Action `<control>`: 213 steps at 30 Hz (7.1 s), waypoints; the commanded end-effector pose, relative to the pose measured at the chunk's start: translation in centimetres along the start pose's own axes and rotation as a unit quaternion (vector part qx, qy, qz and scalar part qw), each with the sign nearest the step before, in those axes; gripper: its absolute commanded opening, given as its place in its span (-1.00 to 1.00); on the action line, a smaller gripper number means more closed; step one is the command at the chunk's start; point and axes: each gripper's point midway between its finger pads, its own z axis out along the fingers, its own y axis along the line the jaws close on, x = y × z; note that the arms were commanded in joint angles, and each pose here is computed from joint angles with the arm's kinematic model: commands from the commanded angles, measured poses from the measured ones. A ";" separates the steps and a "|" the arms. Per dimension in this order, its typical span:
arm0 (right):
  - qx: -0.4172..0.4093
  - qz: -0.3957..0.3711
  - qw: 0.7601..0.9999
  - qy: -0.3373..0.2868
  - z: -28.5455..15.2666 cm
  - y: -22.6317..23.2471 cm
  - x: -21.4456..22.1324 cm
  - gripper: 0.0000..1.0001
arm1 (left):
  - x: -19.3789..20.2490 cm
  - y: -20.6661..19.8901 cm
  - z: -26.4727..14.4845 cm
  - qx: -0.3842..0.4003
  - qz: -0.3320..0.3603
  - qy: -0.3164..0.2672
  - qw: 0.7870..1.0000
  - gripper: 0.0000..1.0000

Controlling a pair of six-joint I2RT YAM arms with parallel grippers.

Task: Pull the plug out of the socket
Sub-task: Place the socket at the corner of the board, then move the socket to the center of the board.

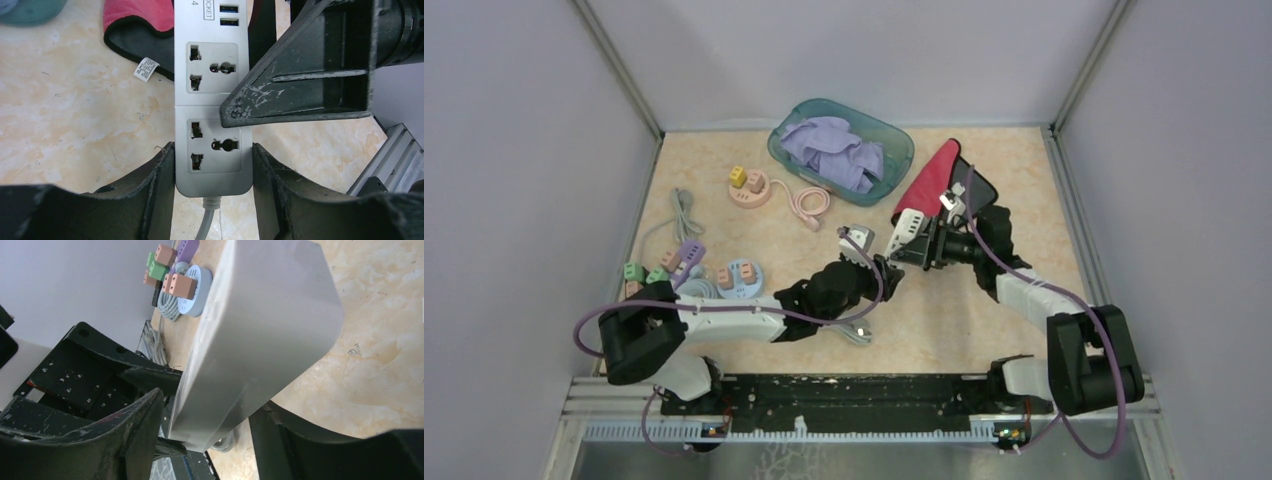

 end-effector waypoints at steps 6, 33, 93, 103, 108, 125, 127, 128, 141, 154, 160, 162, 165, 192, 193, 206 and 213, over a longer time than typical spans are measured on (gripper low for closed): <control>-0.018 0.009 1.000 0.002 0.4 0.6 -0.2 -0.58 | -3.1 -1.9 1.1 -0.024 -0.005 -0.048 0.999 -0.95; -0.044 -0.187 0.980 0.059 -2.7 2.3 -3.4 -1.00 | -3.0 0.2 -7.8 0.093 0.083 -0.075 0.989 1.00; 0.460 -0.168 0.856 0.167 -17.1 -28.6 -25.7 -0.88 | -3.6 6.8 -13.8 0.021 0.064 -0.095 0.993 1.00; 0.455 -0.172 0.859 0.162 -14.5 -30.6 -25.5 -0.20 | -3.7 6.9 -13.5 0.014 0.066 -0.091 0.994 1.00; 0.467 -0.161 0.856 0.155 -14.6 -31.2 -25.5 -0.11 | -3.5 6.6 -13.4 0.017 0.067 -0.084 0.994 1.00; 0.446 -0.206 0.869 0.066 -16.5 -21.6 -27.5 0.28 | -3.5 6.7 -14.2 0.007 0.042 -0.058 0.997 1.00; 0.440 -0.214 0.871 0.055 -16.7 -20.1 -27.2 0.29 | -3.4 6.7 -14.3 0.008 0.036 -0.055 0.998 1.00; 0.436 -0.218 0.872 0.051 -16.7 -19.3 -27.0 0.29 | -3.3 6.8 -14.4 0.006 0.034 -0.052 0.998 1.00; 0.296 -0.290 0.910 -0.026 -15.3 -5.1 -24.1 0.30 | -2.5 6.2 -14.6 0.022 0.006 -0.033 0.999 1.00; 0.085 -0.355 0.925 -0.105 -12.6 6.9 -17.5 0.34 | -2.7 6.7 -15.0 -0.001 0.017 -0.015 1.000 1.00; 0.016 -0.370 0.921 -0.124 -12.0 8.5 -14.0 0.42 | -3.5 7.3 -15.5 -0.022 0.031 -0.012 0.999 1.00; 0.005 -0.380 0.916 -0.127 -11.9 8.5 -13.0 0.48 | -3.8 7.5 -15.7 -0.031 0.036 -0.010 0.999 1.00; -0.007 -0.382 0.916 -0.124 -11.6 8.1 -11.6 0.50 | -4.5 8.2 -16.0 -0.054 0.047 -0.009 0.997 1.00; 0.004 -0.350 0.931 -0.106 -11.1 6.0 -10.4 0.50 | -6.5 20.3 -13.0 -0.224 0.026 0.078 0.971 1.00; 0.005 -0.349 0.931 -0.106 -11.1 5.9 -10.4 0.50 | -6.6 20.6 -13.0 -0.230 0.024 0.080 0.969 1.00; 0.007 -0.346 0.933 -0.104 -10.9 5.6 -10.3 0.50 | -6.4 25.3 -13.8 -0.314 0.022 0.174 0.933 0.99; 0.006 -0.342 0.934 -0.102 -10.8 5.4 -10.2 0.50 | -5.4 25.5 -13.8 -0.307 0.015 0.167 0.937 0.99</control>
